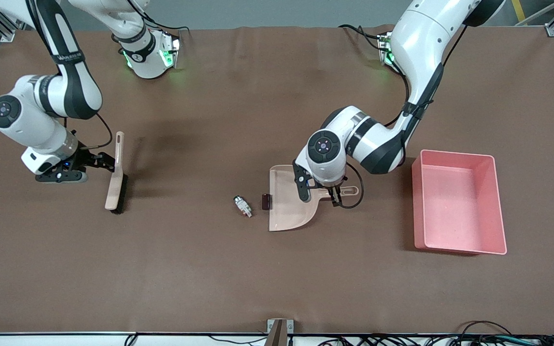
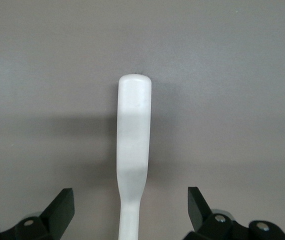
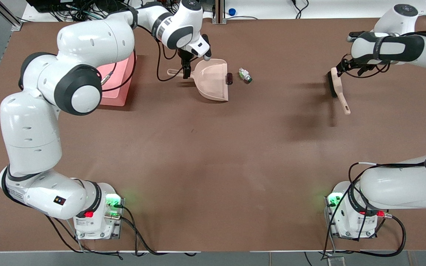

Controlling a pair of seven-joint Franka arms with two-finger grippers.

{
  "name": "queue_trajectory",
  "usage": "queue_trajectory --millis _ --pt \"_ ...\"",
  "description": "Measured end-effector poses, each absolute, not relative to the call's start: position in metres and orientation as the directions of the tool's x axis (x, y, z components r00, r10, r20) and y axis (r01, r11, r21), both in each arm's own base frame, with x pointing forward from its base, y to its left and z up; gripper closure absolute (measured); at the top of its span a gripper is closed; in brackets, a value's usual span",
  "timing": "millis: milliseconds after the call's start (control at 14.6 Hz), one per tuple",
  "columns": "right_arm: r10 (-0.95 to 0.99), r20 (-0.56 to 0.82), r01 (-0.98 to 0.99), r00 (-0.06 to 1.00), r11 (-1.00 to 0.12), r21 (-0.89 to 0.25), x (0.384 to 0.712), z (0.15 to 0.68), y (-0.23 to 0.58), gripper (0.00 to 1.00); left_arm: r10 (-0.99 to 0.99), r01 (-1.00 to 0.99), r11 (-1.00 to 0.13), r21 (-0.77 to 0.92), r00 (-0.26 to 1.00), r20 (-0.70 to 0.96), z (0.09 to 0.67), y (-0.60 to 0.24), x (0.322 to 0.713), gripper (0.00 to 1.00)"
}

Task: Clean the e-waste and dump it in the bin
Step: 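Grasp the dustpan handle with the left gripper while the right gripper grasps the brush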

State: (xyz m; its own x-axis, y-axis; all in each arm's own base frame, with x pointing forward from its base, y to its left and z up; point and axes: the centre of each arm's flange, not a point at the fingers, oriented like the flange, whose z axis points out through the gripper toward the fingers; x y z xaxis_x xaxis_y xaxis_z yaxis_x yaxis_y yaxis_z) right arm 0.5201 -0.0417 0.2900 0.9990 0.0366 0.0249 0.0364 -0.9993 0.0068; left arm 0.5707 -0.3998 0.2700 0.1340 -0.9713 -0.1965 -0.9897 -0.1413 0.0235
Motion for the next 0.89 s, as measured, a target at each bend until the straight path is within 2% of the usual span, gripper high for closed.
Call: queue_trajectory --millis 412,686,823,892 --pt "0.039 0.066 0.038 0.997 -0.999 0.013 0.521 0.229 -0.041 0.0 -0.977 -0.998 -0.068 0.0 0.066 -0.203 0.251 -0.414 0.565 0.17" --pt "0.039 0.059 0.039 0.997 -0.999 0.013 0.518 0.21 -0.041 0.02 -0.977 -0.999 -0.046 -0.005 0.046 -0.21 0.242 -0.42 0.561 0.18" --pt "0.039 0.059 0.039 0.997 -0.999 0.013 0.518 0.21 -0.041 0.13 -0.975 -0.999 -0.041 -0.005 0.042 -0.217 0.236 -0.419 0.561 0.19" --pt "0.039 0.059 0.039 0.997 -0.999 0.013 0.518 0.21 -0.041 0.13 -0.975 -0.999 -0.041 -0.005 0.041 -0.218 0.234 -0.418 0.562 0.19"
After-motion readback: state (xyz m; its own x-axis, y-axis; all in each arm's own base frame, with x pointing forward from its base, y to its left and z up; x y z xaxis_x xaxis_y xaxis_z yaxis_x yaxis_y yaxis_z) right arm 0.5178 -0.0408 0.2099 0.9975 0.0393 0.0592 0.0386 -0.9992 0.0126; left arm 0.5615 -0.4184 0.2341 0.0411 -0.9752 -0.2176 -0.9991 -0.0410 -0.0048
